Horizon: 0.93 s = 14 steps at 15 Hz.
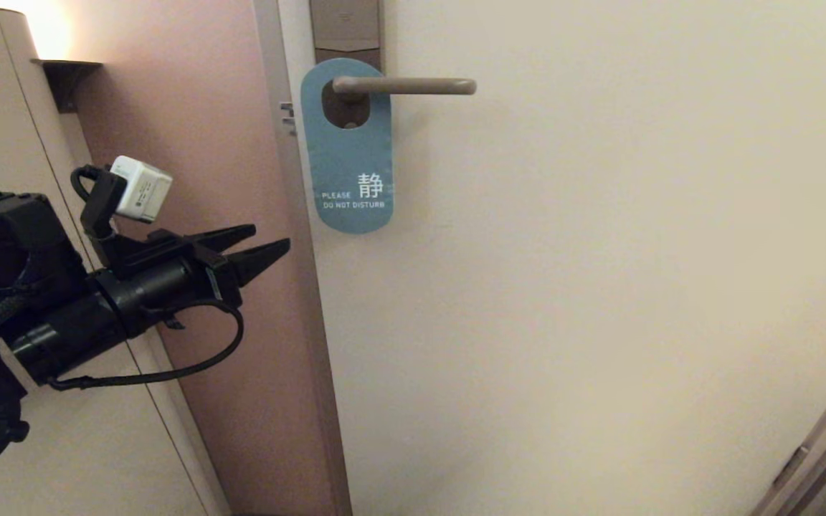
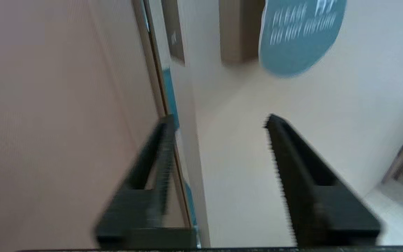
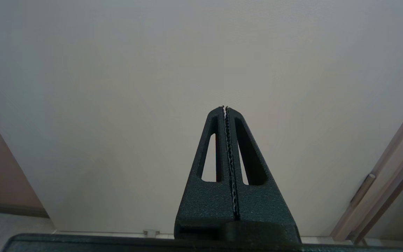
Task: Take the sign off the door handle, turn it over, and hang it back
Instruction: Take down the sign
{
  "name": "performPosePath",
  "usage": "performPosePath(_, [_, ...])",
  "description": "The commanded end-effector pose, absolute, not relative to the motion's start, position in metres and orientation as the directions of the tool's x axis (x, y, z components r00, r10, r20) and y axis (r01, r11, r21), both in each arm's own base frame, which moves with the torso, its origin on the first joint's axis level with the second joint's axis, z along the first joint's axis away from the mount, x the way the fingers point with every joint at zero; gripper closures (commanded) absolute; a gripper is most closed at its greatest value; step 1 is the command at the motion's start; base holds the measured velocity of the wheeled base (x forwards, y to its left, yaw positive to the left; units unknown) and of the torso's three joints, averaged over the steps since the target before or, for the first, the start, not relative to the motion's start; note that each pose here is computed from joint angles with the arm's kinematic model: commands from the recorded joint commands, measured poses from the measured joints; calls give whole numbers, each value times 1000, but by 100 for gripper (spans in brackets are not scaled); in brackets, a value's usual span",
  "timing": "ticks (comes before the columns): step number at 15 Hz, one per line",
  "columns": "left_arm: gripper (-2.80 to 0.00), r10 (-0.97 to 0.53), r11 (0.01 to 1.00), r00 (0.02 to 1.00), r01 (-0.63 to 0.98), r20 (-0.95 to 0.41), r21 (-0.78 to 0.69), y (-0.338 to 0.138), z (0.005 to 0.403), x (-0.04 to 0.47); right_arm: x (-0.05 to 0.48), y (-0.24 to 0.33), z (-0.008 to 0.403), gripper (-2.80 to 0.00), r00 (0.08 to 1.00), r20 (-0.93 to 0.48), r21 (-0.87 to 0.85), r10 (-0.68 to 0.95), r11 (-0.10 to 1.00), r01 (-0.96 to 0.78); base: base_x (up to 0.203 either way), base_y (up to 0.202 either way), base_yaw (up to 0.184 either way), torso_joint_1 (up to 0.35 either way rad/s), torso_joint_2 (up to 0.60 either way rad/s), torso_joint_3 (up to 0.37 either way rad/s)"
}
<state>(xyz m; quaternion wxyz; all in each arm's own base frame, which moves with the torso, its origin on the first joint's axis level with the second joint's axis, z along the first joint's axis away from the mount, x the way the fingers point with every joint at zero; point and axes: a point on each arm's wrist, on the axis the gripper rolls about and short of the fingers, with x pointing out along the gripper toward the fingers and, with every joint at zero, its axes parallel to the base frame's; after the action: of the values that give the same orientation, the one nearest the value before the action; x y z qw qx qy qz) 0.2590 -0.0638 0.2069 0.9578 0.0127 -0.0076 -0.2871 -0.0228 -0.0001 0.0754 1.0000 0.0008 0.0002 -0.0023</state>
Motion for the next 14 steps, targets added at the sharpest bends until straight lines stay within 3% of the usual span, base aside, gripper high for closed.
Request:
performPosePath(1, [-280,-561,828,828,560,20,31,-64,210,258,-23,0,75,0,1000,0,2,-5,1000,5,0,0,0,0,0,0])
performPosePath(14, [-280,-785,603,615,787,80,-130,-58,237,273,-23,0,75,0,1000,0,2,-5,1000,5,0,0,0,0,0,0])
